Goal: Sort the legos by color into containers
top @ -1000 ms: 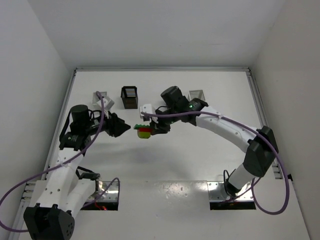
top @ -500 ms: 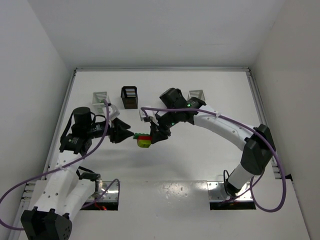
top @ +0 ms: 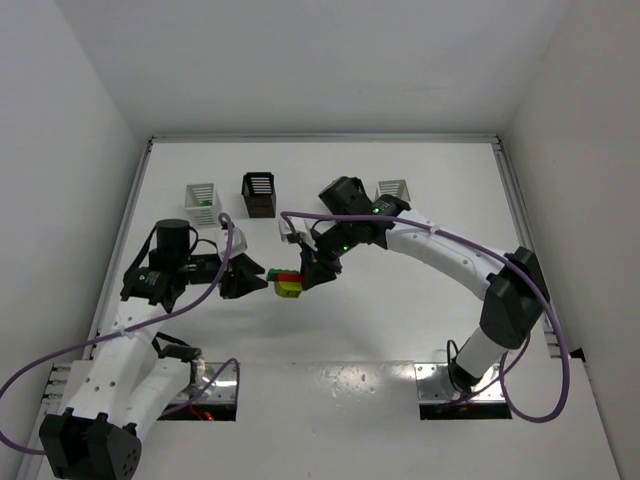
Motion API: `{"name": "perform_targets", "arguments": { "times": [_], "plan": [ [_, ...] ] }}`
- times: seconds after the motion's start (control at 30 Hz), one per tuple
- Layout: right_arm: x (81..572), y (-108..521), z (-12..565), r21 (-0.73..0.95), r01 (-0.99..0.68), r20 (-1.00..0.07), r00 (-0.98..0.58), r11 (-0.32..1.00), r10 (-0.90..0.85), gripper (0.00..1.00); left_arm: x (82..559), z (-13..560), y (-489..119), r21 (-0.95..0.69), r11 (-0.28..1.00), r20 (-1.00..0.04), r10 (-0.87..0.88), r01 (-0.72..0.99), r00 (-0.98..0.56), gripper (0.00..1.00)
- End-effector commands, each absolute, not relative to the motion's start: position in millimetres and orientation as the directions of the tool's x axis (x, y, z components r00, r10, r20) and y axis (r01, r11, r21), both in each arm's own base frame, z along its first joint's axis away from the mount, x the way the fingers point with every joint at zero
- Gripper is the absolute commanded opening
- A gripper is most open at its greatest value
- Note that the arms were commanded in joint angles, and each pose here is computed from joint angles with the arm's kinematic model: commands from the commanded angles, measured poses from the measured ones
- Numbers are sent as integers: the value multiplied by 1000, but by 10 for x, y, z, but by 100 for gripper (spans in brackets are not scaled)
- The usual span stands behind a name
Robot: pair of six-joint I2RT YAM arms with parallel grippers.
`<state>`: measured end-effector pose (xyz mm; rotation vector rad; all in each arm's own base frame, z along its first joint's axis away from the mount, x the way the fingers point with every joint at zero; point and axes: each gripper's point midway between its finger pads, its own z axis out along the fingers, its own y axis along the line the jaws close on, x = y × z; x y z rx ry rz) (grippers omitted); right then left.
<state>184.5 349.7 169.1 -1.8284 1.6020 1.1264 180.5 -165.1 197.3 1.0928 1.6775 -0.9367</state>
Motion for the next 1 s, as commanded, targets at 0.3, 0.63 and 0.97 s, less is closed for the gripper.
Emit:
{"name": "perform_targets", "arguments": {
  "times": [0.3, 0.63, 0.97],
  "plan": [
    [1869, 3615, 1773, 144, -960, -843, 8, -239, -538, 0, 1753, 2141, -1720, -57, 254, -961, 249, 965, -122, 40],
    [1891, 3671, 1722, 167, -963, -835, -25, -210, -550, 0, 1825, 2144, -1731, -77, 257, -958, 249, 963, -143, 30],
    [1880, 3689, 1707, 198, -960, -832, -57, -198, -552, 0, 1909, 2227, -1744, -71, 280, -965, 225, 957, -137, 27]
  ]
}}
